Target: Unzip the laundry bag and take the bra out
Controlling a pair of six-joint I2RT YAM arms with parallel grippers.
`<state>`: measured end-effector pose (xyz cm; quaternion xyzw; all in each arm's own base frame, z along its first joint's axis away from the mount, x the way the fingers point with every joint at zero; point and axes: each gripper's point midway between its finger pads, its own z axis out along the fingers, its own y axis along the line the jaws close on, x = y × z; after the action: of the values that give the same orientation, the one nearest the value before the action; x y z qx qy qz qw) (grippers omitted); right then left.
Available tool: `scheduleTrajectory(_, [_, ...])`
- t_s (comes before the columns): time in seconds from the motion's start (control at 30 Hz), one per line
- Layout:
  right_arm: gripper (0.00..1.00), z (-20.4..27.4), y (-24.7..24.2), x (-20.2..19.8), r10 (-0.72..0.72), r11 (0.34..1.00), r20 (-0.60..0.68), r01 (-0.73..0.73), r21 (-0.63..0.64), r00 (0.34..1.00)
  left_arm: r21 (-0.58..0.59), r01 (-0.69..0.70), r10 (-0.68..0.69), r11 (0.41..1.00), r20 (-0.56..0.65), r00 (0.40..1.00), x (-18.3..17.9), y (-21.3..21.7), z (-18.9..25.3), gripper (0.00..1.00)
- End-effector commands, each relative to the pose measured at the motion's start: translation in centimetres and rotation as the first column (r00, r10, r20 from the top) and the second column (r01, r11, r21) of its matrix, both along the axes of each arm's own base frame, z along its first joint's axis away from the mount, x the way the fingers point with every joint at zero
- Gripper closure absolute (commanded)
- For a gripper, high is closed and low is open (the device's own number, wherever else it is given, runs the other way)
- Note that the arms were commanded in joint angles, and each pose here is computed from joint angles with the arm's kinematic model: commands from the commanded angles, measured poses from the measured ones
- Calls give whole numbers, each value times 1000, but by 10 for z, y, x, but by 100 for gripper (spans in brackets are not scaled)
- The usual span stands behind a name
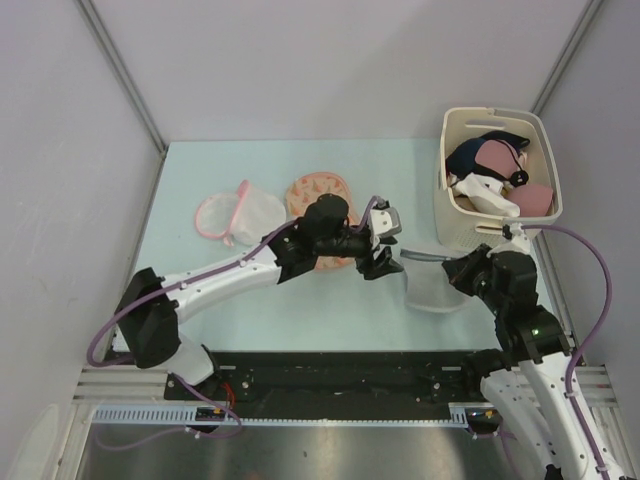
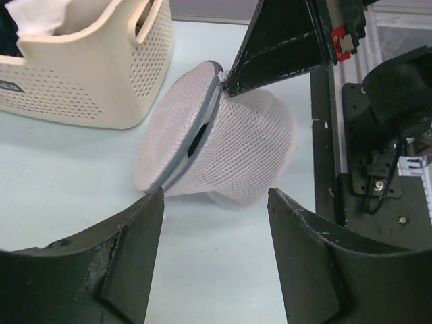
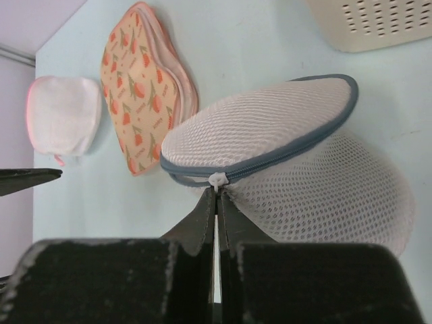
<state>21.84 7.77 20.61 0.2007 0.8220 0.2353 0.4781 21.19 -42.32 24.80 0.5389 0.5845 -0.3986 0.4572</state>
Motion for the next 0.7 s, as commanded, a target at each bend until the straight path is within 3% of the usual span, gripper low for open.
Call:
scheduleTrajectory(0.0, [100, 11, -1, 1, 5, 999, 42, -3, -37, 999, 9, 34, -33, 999, -44, 998, -17, -14, 3, 32])
scheduleTrajectory(0.13, [100, 9, 3, 0, 27, 999, 33, -26, -44, 999, 23, -29, 29, 999, -2, 1000, -9, -32, 0, 25])
scheduleTrajectory(0.4, [100, 9, 7, -1, 46, 998, 32, -45, -36, 998, 48, -85, 75, 995, 180, 981, 8, -59, 6, 27])
scheduleTrajectory(0.67, [100, 9, 15, 0, 74, 997, 32, -74, -10, 997, 71, -75, 64, 995, 140, 988, 10, -87, -17, 27])
